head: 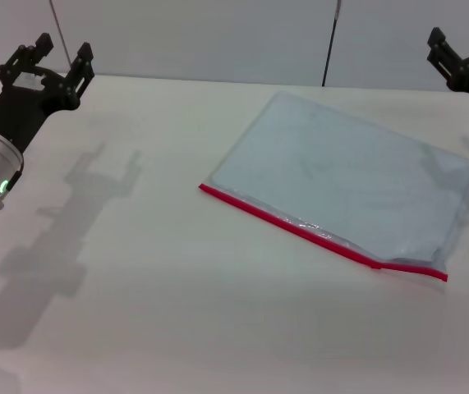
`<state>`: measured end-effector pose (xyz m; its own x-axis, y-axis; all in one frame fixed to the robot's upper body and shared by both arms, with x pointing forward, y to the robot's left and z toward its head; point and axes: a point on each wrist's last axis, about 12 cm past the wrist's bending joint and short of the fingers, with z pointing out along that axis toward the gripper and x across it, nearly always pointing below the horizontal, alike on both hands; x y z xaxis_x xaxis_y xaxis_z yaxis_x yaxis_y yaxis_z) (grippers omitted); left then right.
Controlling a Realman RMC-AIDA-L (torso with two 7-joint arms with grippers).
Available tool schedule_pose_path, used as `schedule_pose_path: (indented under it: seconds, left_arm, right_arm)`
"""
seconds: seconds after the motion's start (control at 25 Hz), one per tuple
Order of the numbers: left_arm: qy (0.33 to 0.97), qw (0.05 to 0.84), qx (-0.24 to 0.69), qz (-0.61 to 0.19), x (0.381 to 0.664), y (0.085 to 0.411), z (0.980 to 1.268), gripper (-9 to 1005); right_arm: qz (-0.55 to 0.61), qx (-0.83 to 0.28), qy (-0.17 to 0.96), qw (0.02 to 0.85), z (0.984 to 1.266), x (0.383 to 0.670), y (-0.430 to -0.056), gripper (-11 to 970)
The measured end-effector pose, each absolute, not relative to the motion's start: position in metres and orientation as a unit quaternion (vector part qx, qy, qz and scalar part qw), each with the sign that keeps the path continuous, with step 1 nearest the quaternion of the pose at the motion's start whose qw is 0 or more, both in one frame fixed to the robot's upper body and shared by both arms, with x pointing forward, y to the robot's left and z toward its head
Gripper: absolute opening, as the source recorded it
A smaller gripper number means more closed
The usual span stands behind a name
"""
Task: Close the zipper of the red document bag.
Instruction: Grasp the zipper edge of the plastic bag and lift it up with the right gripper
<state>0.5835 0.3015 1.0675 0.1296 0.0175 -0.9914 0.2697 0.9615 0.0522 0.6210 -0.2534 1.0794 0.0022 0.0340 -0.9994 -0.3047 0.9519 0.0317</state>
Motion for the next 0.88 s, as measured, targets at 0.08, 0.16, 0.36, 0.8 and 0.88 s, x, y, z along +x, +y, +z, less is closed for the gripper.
schedule_pose_path:
  seconds: [0.08,0.16,0.36,0.8,0.88]
  left_arm:
    - [0.656,0.742,0.11,-0.084,0.584,0.302,1.067,615]
    - [0.663,0.737,0.109,-0.081,0.584,0.302,1.065,615]
    - [0.674,0.727,0.105,-0.079,0.585,0.303,1.062,616]
    - [0.68,0.721,0.107,-0.079,0.583,0.305,1.059,615]
    - [0.68,0.721,0.107,-0.078,0.583,0.305,1.059,615]
  right_arm:
    - [0.12,-0.098,0.698,0.699,1.079,0.621,-0.253,777]
    - [0.12,-0.099,0.7,0.697,1.078,0.621,-0.253,777]
    - [0.154,-0.092,0.734,0.655,1.07,0.621,-0.249,776]
    - [0.326,-0.245,0.736,0.541,1.083,0.604,-0.244,774]
    - [0.334,-0.28,0.736,0.519,1.084,0.6,-0.246,773]
